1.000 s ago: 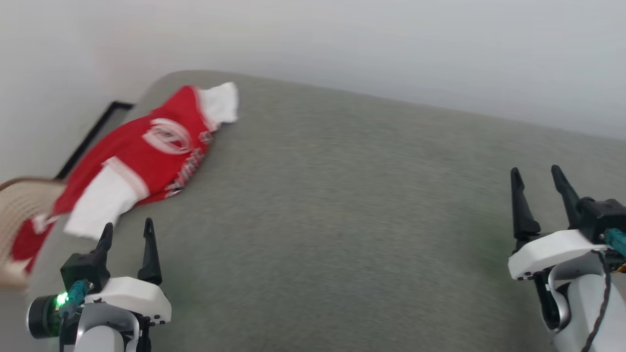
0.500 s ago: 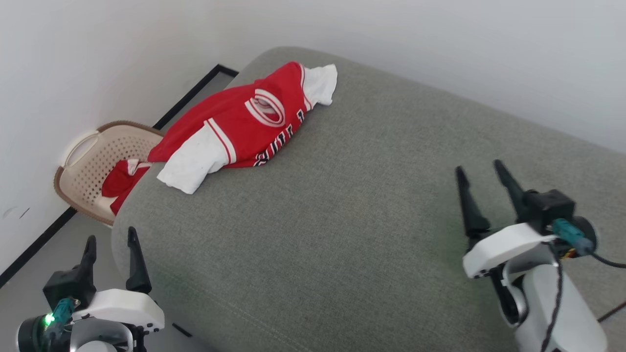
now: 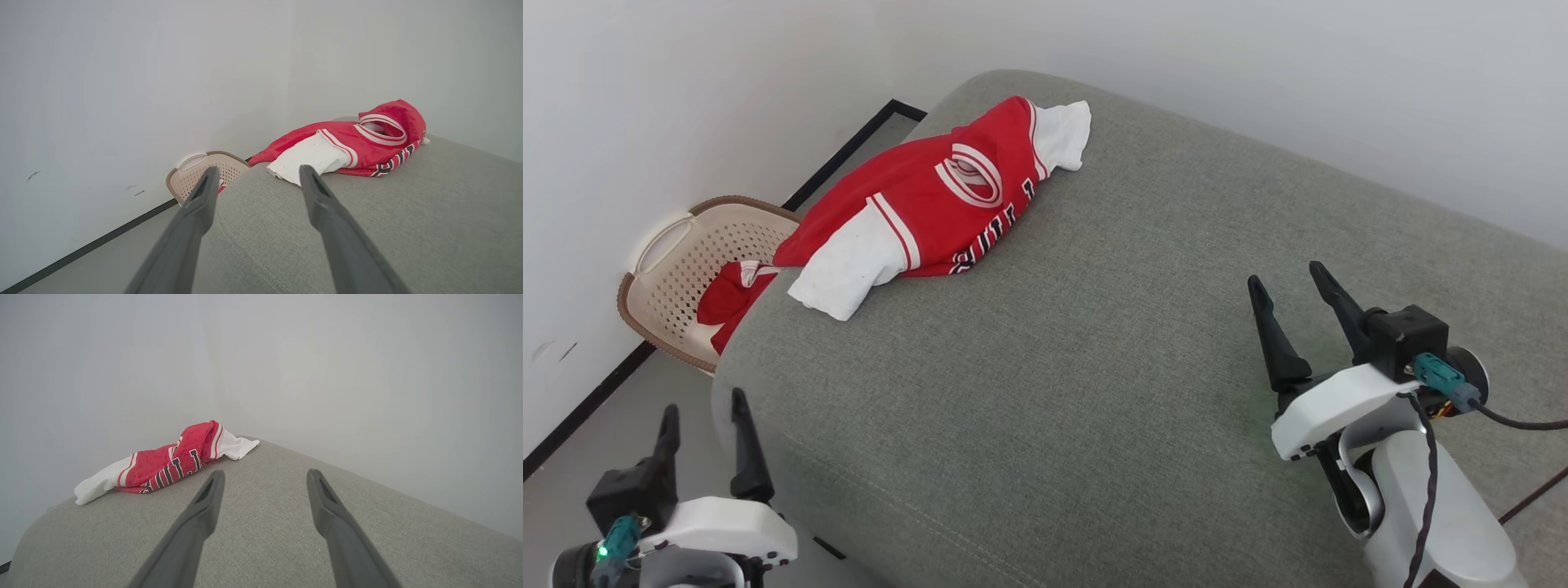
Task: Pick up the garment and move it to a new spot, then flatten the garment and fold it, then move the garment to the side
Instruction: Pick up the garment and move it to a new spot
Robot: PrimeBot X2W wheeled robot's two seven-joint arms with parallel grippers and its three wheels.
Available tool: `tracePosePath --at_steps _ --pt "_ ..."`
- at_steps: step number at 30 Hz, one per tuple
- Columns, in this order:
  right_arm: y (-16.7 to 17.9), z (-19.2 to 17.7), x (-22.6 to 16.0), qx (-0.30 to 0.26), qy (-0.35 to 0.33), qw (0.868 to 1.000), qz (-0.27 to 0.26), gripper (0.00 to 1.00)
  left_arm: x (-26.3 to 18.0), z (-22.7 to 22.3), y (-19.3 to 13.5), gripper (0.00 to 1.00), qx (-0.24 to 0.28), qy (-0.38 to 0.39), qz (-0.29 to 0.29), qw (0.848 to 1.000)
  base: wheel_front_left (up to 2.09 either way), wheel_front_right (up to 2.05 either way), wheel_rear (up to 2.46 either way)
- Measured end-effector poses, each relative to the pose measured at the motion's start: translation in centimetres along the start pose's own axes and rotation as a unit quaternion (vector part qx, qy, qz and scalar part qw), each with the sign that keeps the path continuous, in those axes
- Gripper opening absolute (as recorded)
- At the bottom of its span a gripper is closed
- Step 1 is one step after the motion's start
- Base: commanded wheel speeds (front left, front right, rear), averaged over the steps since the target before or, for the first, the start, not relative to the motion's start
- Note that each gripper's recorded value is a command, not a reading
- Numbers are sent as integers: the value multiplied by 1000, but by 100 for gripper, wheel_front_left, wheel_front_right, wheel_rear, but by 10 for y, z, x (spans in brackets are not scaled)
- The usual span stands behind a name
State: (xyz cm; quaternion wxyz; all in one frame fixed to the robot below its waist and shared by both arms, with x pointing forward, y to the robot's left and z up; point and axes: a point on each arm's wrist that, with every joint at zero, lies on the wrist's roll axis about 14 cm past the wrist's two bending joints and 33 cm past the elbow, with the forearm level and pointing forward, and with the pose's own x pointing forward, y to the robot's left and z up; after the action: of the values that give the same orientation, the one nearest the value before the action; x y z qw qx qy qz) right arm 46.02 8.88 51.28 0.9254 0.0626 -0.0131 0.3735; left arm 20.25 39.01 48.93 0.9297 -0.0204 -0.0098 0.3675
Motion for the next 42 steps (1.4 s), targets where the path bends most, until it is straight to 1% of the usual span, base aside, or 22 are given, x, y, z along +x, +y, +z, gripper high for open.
tracePosePath --at_steps 3,8,12,16,20,22,23,24,26,28,29,31,33,36,37,39,42 --pt "-3 1 -2 -1 -2 1000 -4 100 2 -1 -10 100 -5 2 -19 1000 0 0 0" --pt "-10 1 -11 4 -5 1000 -18 100 24 9 -43 100 4 -8 -83 997 0 0 0" --pt "-6 8 -13 3 -17 1000 -14 100 59 35 -68 100 17 -34 -124 992 0 0 0" --pt "-24 9 -16 1 -23 999 -29 100 104 57 -100 100 32 -36 -159 986 0 0 0" --pt "-45 8 -20 -2 -27 998 -48 100 144 55 -124 100 71 0 -183 981 0 0 0" --pt "-55 10 -22 -4 -33 998 -56 100 162 49 -136 100 71 33 -189 979 0 0 0" --pt "-60 9 -23 -5 -33 998 -61 100 169 43 -141 100 81 55 -193 976 0 0 0" --pt "-65 7 -25 -6 -32 997 -67 100 175 34 -147 100 79 84 -195 974 0 0 0" --pt "-77 3 -29 -5 -30 996 -78 100 185 16 -159 100 57 145 -195 968 0 0 0" --pt "-85 0 -33 -5 -28 996 -88 100 190 -3 -165 100 81 203 -200 955 0 0 0" --pt "-88 -1 -35 -5 -27 995 -91 100 193 -10 -169 100 72 228 -200 950 0 0 0" --pt "-96 -6 -39 -4 -24 995 -100 100 193 -27 -178 100 61 284 -205 935 0 0 0" --pt "-103 -9 -43 -3 -21 994 -109 100 190 -45 -185 100 53 338 -209 916 0 0 0" --pt "-111 -12 -47 -8 -20 993 -116 100 190 -63 -187 100 58 399 -211 891 0 0 0" --pt "-117 -14 -48 -10 -19 993 -120 100 189 -75 -192 100 61 429 -215 876 0 0 0" --pt "-122 -15 -48 -15 -19 992 -122 100 189 -86 -197 100 54 450 -216 865 0 0 0" --pt "-130 -20 -51 -24 -11 992 -127 100 189 -104 -207 100 58 473 -221 851 0 0 0"
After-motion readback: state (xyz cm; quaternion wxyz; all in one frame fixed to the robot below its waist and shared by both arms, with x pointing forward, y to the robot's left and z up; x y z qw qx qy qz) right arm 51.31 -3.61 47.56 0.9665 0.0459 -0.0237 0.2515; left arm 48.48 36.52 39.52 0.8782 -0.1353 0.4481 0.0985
